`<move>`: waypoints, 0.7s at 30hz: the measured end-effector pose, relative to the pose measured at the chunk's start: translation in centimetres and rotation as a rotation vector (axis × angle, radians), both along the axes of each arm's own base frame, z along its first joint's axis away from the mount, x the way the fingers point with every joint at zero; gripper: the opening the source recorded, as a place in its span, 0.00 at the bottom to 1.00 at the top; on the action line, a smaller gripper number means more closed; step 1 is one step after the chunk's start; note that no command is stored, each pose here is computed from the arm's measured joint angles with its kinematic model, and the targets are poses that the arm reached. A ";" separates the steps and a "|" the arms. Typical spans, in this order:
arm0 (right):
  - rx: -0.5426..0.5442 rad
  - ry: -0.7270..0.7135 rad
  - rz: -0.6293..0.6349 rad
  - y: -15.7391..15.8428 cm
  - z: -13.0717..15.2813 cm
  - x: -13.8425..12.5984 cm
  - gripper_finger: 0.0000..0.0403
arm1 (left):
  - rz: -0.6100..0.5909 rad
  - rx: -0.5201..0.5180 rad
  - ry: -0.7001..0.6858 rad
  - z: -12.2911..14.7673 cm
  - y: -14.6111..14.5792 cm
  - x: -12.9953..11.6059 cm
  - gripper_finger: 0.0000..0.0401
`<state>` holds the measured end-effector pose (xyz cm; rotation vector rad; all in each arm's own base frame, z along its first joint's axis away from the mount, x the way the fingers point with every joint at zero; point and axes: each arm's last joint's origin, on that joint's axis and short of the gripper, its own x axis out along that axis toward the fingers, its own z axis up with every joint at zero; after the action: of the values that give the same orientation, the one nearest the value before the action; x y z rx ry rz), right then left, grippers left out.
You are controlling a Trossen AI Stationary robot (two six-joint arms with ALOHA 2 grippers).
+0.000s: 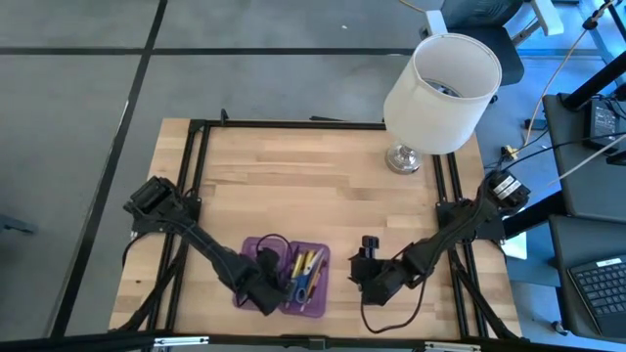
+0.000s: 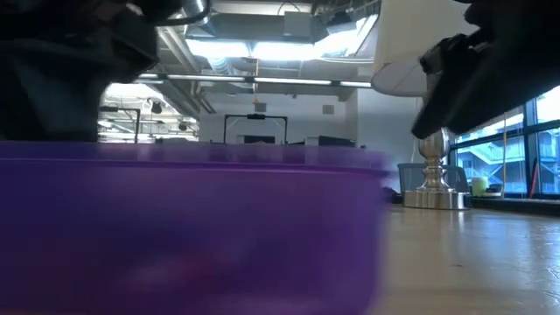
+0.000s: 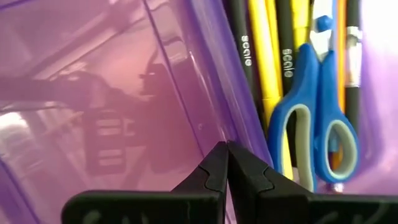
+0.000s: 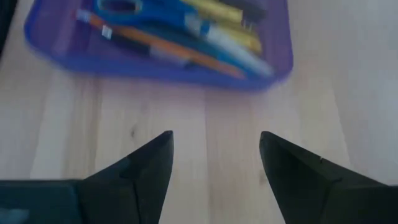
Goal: Pick & place school supplies into a supply box
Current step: Close the violet box
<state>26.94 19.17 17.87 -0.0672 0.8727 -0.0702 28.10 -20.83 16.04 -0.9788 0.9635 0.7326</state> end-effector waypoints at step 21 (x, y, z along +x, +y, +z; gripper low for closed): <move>-0.065 -0.296 0.058 3.6 -3.6 2.9 0.45 | -0.173 0.148 -0.156 0.5 -0.9 0.6 0.01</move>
<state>29.88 22.79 14.29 -0.1387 0.5722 -0.0526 28.71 -21.73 16.59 -0.8001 0.8340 0.5656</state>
